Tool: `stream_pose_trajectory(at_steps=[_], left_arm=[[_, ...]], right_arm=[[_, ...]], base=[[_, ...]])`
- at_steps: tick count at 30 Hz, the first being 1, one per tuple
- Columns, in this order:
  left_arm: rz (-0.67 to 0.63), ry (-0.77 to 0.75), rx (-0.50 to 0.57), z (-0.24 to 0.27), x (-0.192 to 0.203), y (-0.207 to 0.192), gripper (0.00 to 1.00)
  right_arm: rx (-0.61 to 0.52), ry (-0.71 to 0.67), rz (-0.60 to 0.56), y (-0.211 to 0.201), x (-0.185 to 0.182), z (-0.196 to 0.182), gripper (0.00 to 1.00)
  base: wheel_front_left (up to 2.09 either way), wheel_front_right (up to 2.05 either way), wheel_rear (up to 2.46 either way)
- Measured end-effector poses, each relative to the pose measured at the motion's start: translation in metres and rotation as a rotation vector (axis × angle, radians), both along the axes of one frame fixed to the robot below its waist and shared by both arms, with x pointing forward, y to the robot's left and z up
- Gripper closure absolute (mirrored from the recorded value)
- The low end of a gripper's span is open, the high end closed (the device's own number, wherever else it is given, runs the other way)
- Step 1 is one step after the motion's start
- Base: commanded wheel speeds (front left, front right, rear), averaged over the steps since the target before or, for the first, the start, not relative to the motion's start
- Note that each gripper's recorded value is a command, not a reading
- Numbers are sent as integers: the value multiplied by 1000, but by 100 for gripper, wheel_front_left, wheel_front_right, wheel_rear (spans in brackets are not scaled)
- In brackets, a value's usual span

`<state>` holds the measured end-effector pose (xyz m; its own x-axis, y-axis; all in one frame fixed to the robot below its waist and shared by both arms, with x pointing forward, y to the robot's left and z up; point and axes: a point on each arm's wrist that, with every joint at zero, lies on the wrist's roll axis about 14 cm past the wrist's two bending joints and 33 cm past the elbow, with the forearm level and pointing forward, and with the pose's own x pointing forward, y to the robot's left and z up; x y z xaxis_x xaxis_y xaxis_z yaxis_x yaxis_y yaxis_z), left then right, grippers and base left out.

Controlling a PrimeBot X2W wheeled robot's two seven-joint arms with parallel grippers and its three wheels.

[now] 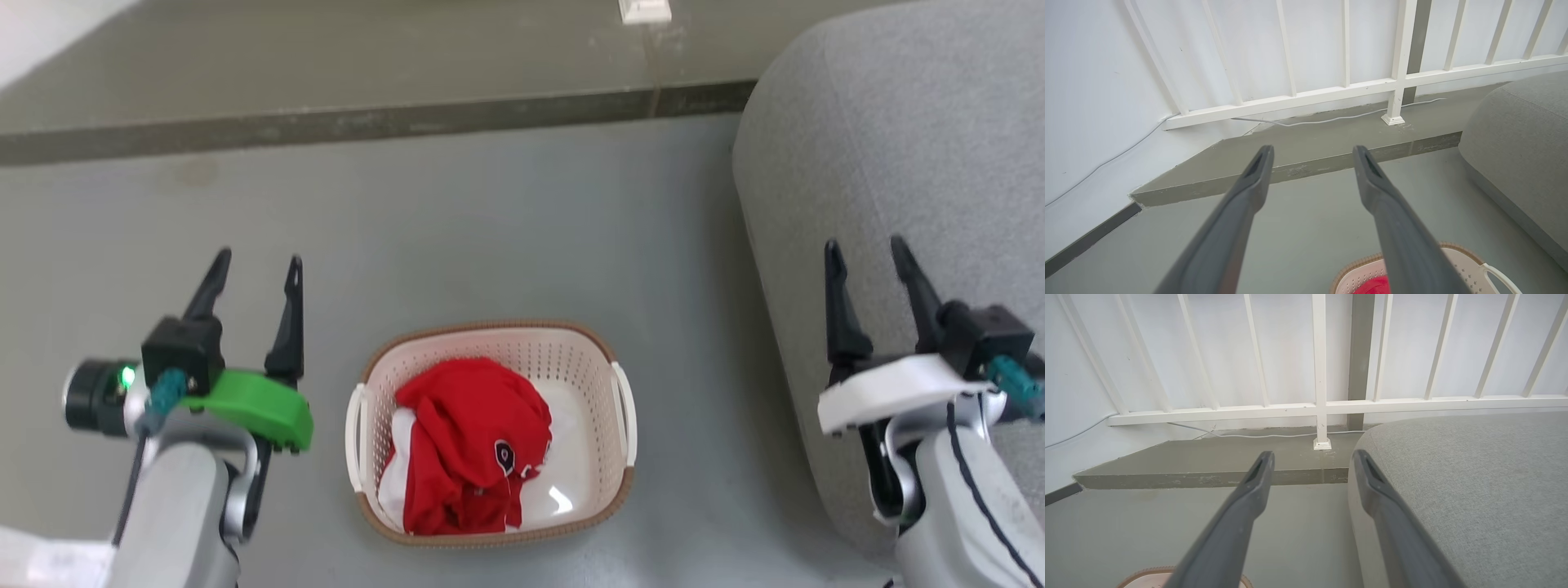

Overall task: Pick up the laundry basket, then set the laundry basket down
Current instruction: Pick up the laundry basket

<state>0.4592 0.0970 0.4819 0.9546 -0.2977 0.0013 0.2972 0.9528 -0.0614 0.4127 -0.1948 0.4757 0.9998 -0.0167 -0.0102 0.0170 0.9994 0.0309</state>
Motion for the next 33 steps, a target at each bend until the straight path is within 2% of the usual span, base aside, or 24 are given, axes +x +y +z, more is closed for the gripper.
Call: stream_pose_trajectory(at_steps=[11, 13, 33], left_arm=[[49, 9, -29, 3, -49, 9, 0], [70, 19, -69, 4, -55, 10, 0], [103, 38, -100, 4, -85, 18, 0]], right_arm=[[8, -6, 15, 8, -32, 5, 0], [6, -9, 15, 8, -36, 6, 0], [18, -15, 19, 13, -48, 9, 0]], base=[[0, 0, 0], [0, 0, 0], [0, 0, 0]])
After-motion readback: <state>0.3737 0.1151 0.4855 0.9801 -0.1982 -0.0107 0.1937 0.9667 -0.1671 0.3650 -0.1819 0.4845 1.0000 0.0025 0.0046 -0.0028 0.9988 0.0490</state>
